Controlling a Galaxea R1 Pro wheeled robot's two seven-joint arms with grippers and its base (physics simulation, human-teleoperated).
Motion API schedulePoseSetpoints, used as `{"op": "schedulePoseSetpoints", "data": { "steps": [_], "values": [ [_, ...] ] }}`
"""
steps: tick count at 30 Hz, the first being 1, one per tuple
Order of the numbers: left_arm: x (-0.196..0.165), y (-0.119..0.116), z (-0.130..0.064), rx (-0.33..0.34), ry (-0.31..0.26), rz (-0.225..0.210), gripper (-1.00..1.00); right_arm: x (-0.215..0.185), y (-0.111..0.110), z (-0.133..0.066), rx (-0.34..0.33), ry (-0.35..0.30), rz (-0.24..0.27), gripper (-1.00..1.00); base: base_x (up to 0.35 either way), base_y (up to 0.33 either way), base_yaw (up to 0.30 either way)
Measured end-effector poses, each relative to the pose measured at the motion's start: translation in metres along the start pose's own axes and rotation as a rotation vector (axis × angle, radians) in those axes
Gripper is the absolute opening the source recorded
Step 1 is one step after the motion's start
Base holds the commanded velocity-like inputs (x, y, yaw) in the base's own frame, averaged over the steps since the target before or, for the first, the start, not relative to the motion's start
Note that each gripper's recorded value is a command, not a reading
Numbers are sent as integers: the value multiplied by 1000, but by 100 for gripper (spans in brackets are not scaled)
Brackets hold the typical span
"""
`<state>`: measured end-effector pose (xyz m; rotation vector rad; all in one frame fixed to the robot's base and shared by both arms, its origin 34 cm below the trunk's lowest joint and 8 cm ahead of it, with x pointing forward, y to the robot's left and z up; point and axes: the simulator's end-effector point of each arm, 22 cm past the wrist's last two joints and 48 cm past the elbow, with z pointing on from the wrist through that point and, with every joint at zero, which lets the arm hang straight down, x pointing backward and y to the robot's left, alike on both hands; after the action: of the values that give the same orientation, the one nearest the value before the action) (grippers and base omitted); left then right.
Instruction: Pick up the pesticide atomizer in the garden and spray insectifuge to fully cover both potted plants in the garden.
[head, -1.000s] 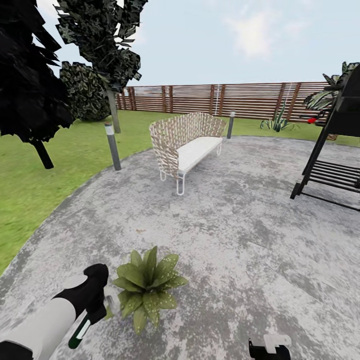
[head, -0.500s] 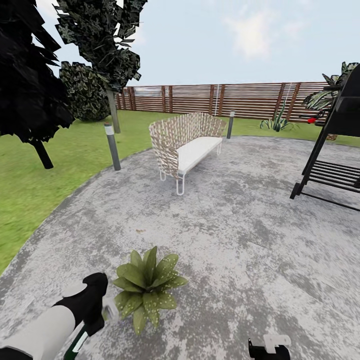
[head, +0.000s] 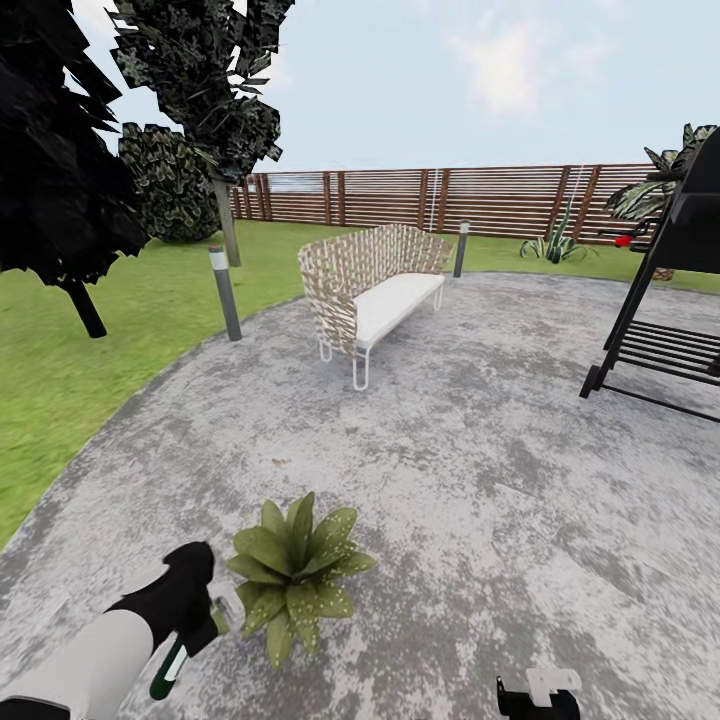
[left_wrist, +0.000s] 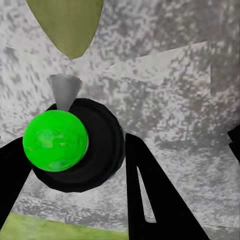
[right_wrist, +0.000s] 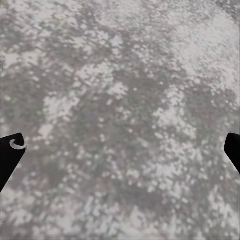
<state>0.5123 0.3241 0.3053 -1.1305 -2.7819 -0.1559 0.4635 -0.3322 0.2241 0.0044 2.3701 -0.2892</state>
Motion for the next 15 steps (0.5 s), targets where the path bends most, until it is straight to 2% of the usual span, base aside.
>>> {"op": "schedulePoseSetpoints", "data": {
  "steps": [3,7,13,15],
  "values": [
    [2,5,1,-20,-2,0,-100,0,0,0,0,0,0,100,-220,161,-116],
    [1,5,2,-24,-2,2,-100,0,0,0,0,0,0,100,-271,185,-266],
    [1,0,5,-24,-2,6,-100,0,0,0,0,1,0,100,-326,35,-296],
    [-5,-3,5,-29,-10,11,-100,1,0,0,0,1,0,100,-328,-20,-157]
  ]
}}
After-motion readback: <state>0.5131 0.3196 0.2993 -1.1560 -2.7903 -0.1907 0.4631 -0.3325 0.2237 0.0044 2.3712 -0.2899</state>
